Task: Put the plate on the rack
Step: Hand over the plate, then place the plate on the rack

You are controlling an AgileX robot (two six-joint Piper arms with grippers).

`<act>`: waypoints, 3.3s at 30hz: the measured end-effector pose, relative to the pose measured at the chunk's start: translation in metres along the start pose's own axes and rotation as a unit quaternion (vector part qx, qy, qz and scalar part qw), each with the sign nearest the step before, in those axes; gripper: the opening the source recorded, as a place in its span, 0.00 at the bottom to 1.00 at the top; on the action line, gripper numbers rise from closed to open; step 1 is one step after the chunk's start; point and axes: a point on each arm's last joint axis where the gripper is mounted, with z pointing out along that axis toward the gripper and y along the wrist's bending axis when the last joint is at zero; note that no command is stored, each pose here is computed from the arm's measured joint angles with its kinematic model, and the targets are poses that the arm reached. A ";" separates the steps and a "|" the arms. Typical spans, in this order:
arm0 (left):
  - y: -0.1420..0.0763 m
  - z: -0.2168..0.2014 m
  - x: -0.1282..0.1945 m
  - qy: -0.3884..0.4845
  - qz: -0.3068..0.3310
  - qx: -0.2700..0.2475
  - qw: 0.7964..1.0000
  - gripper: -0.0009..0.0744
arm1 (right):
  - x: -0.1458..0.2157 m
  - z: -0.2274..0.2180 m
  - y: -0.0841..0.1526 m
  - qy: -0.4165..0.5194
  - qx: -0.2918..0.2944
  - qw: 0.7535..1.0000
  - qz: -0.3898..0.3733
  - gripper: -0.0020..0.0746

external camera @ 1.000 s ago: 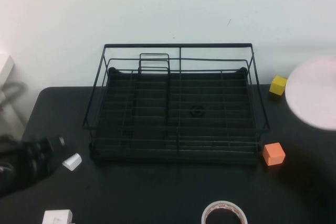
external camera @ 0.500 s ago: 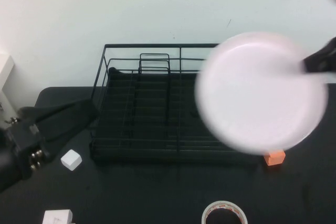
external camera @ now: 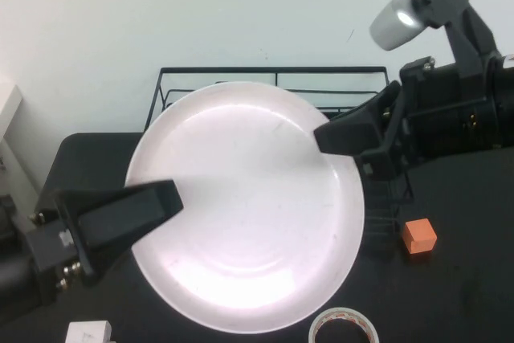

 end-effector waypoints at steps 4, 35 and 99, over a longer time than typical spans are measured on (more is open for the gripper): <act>0.000 0.000 0.002 0.013 0.007 0.001 1.000 0.46 | -0.001 0.001 0.003 -0.006 -0.008 1.000 0.002 0.04; 0.018 0.000 -0.032 -0.089 0.500 -0.142 0.850 0.12 | -0.044 -0.120 0.054 -0.175 0.025 0.932 -0.316 0.53; 0.231 0.241 -0.149 0.118 0.727 -0.133 0.663 0.39 | 0.090 -0.141 0.050 0.236 0.049 0.918 -0.315 0.02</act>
